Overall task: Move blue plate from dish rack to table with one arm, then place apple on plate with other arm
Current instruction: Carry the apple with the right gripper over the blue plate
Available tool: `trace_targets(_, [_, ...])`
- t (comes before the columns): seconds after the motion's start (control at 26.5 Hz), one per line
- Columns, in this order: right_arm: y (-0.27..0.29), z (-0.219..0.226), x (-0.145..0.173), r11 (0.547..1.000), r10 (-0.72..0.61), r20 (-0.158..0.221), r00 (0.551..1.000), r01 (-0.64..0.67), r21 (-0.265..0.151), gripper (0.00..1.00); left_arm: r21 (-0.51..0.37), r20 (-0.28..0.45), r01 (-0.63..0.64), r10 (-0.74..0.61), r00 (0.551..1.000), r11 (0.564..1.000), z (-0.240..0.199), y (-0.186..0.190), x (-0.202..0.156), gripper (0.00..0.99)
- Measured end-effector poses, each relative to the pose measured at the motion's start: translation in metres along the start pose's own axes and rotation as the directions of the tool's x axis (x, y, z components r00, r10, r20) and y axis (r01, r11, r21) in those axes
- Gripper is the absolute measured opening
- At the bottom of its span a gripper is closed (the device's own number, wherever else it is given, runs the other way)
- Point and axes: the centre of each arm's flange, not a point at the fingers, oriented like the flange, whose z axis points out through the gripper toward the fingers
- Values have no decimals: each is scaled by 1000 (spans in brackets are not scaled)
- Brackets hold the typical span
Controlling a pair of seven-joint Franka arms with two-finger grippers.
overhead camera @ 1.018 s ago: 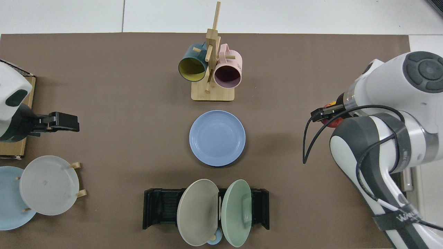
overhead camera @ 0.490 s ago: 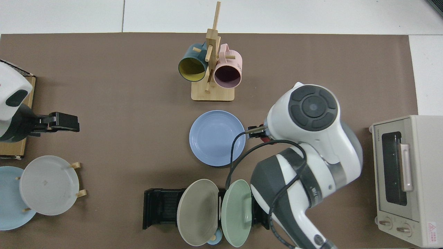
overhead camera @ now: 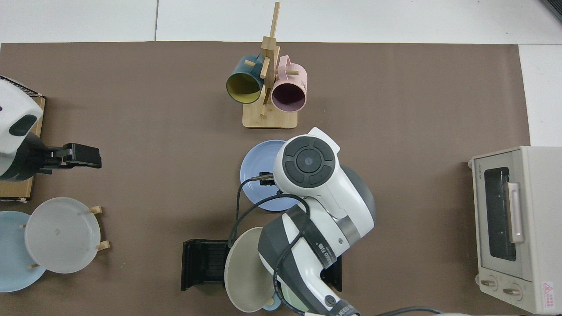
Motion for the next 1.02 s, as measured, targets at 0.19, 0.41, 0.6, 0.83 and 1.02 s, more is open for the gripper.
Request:
trace_targets(0.19, [-17,32,0,998,55,-2,998,-55,3,775,0,1,0,0,1000,1000,0,0,0,991])
trace_targets(0.41, [-22,65,3,998,61,7,998,-61,-4,775,0,1,0,0,1000,1000,1,0,0,991])
trace_targets(0.6, [-24,86,7,996,94,4,996,-94,0,775,0,3,0,0,1000,1000,2,0,0,991])
trace_targets(0.83, [-26,103,11,994,106,-5,994,-106,14,775,1,5,0,0,1000,1000,2,0,0,991])
trace_targets(1.02, [-25,109,13,994,110,-4,994,-110,11,894,1,5,-1,1,1000,1000,3,0,0,991])
